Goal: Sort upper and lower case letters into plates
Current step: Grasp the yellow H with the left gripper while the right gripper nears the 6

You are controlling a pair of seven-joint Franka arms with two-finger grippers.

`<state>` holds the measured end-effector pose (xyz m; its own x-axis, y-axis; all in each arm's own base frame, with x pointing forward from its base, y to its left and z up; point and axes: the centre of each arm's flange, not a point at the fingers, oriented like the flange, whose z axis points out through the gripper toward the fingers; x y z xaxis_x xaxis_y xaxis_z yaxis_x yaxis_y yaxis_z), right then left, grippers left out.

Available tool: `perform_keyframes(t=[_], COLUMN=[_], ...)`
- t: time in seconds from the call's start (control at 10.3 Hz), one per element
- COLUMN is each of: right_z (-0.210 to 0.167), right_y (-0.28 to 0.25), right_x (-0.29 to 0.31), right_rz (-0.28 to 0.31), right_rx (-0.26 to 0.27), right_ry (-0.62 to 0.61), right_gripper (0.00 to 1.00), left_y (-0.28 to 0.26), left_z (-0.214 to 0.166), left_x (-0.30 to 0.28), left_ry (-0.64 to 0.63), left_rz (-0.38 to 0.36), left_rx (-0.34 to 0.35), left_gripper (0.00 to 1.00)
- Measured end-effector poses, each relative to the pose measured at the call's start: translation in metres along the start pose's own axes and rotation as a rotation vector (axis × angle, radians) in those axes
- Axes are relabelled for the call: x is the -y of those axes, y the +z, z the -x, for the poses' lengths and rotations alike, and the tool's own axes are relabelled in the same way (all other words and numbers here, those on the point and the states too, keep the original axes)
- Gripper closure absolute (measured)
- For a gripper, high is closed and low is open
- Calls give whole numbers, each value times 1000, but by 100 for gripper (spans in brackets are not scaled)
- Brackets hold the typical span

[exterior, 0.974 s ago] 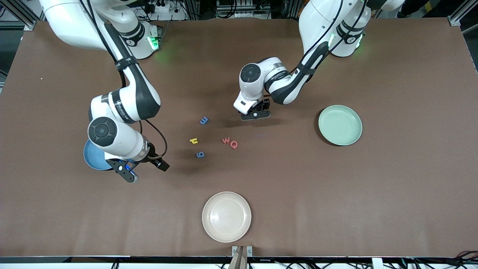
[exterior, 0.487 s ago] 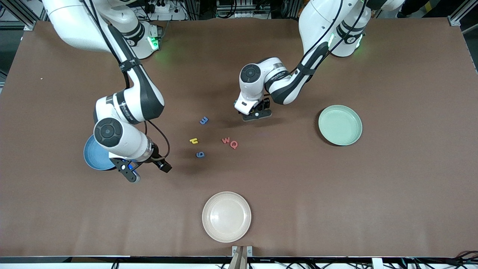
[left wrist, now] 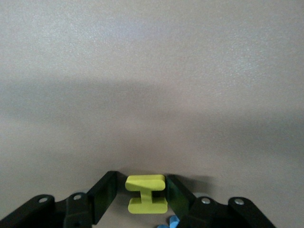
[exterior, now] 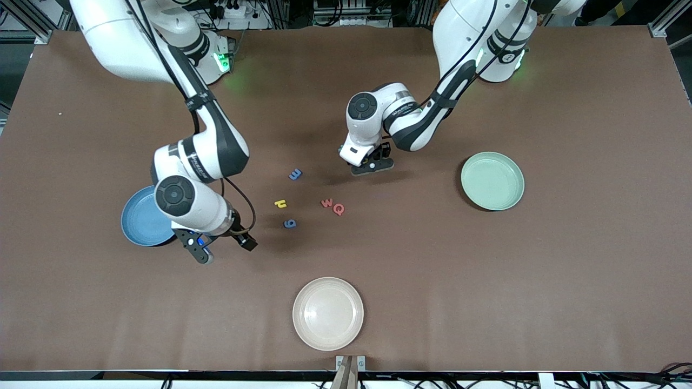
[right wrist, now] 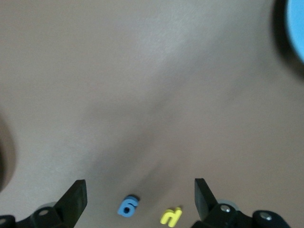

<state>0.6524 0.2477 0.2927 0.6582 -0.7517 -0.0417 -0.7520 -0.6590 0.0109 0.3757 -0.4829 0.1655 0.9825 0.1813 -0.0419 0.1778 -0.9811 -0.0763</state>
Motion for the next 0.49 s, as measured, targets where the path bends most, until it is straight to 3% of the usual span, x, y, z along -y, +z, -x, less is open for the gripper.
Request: perform_keyframes(t=[0.1, 0.19, 0.49], right_z=[12, 26, 48], right_y=[14, 31, 73], right_x=[8, 16, 29], right_rz=[-11, -23, -42], right_rx=[-3, -5, -17], right_ry=[26, 40, 85], right_gripper=[0, 0, 0], left_y=[0, -2, -3], left_z=[0, -1, -2], left_x=[0, -1, -2], left_ry=[0, -2, -2], left_rz=[-3, -9, -16], left_rx=[1, 1, 3], left_gripper=[49, 60, 60])
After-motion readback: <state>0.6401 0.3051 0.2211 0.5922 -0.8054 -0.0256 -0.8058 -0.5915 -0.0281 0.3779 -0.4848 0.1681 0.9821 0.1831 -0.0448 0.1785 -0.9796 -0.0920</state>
